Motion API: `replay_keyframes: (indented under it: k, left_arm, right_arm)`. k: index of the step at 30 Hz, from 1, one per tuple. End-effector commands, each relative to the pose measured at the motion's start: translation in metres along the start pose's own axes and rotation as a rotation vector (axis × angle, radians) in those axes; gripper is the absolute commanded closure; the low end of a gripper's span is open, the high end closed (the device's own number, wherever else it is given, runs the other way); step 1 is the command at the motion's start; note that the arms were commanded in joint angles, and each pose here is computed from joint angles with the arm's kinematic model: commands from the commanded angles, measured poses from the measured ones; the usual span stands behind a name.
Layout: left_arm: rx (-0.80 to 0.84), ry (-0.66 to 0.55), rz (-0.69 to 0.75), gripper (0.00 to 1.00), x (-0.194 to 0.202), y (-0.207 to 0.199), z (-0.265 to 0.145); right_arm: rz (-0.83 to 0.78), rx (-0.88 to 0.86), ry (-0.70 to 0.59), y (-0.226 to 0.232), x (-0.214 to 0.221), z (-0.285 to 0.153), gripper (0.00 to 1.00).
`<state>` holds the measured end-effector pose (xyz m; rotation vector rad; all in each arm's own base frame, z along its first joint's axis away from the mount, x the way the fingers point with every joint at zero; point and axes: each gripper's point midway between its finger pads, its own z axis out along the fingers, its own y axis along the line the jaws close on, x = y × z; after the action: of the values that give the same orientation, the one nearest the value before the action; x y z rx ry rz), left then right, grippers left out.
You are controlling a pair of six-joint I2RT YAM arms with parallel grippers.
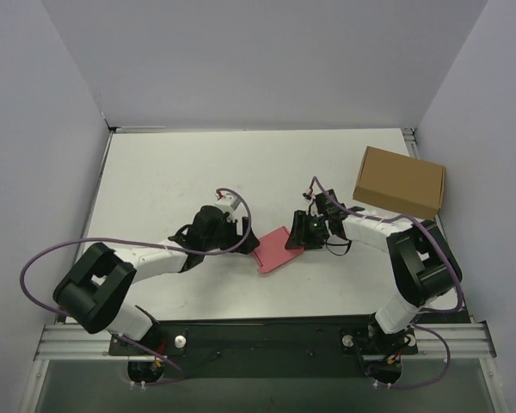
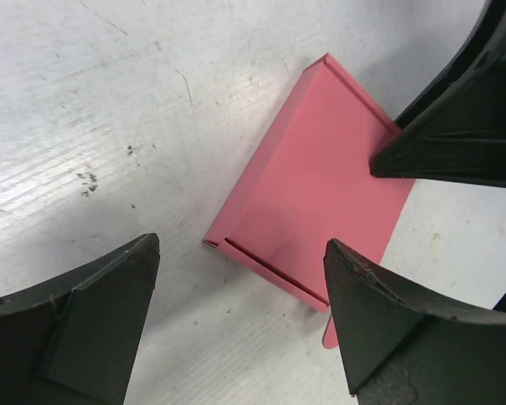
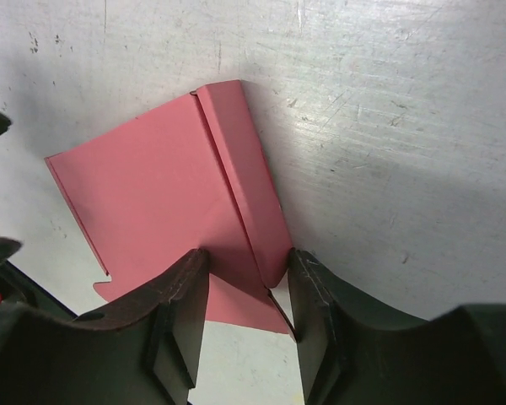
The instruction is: Fold the paper box
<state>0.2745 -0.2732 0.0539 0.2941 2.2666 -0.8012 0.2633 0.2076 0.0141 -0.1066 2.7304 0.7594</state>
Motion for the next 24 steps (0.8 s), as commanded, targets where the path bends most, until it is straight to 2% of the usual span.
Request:
replay_keyframes:
  k: [1,7,12,15,20,24]
  left_arm:
    - [0.009,-0.096,-0.066,0.11,-0.022,-0.005,-0.022]
    - [0.114,-0.114,-0.217,0.09,-0.004,-0.015,-0.032]
    - [0.133,-0.062,-0.266,0.10,0.008,-0.015,-0.017]
    - [0.149,-0.082,-0.302,0.10,0.006,-0.016,-0.012]
    - [0.105,-0.099,-0.324,0.10,0.005,-0.006,-0.003]
    - [-0.026,-0.124,-0.354,0.10,0.010,0.021,0.005]
  right_arm:
    - [0.070,0.134,0.128,-0.037,0.045,0.010,0.67]
    - [0.150,0.121,0.133,-0.045,0.056,0.019,0.73]
    - [0.223,0.080,0.158,-0.049,0.066,0.021,0.77]
    - [0.257,0.059,0.156,-0.051,0.068,0.021,0.78]
    - [0.273,0.051,0.155,-0.053,0.069,0.021,0.79]
    - [0.277,0.041,0.149,-0.051,0.068,0.021,0.80]
